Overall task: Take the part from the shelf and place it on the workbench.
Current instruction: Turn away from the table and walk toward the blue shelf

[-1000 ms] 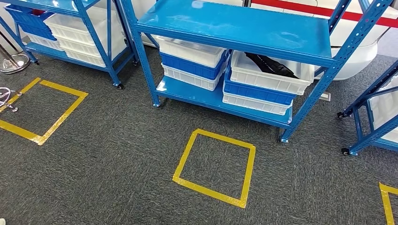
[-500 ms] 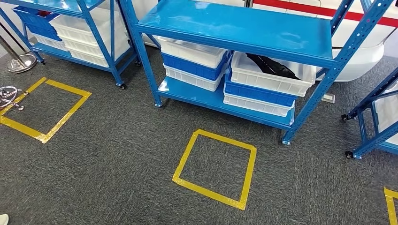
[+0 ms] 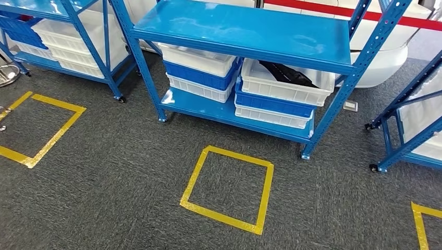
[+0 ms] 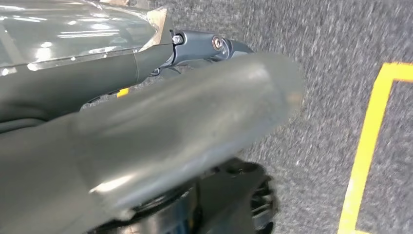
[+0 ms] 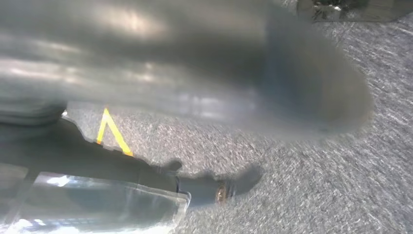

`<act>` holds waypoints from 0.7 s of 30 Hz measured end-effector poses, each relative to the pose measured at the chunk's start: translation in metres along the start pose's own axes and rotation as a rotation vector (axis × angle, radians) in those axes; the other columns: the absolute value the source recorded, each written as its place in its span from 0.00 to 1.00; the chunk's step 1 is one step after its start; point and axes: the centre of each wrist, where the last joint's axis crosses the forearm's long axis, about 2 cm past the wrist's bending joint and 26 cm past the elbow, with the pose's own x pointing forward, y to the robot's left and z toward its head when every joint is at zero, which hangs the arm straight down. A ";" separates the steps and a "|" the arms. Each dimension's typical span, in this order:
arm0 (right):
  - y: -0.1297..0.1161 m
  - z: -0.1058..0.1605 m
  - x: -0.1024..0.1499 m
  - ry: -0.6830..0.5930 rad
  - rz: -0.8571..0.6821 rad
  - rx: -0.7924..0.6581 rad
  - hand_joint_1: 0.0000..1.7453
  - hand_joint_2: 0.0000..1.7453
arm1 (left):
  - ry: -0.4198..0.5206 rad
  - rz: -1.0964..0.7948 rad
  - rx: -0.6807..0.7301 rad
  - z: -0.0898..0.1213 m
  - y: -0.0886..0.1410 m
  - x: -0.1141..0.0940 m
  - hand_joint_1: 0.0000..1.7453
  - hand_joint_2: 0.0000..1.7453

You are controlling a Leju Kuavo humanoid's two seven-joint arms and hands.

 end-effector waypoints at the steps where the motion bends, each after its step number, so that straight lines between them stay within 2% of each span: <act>1: 0.000 0.000 0.000 0.000 0.001 0.000 0.00 0.00 | 0.000 0.000 0.000 0.000 0.000 0.000 0.00 0.00; 21: -0.003 -0.001 -0.003 0.009 0.008 -0.007 0.00 0.00 | -0.008 0.004 -0.001 0.000 -0.002 0.001 0.00 0.00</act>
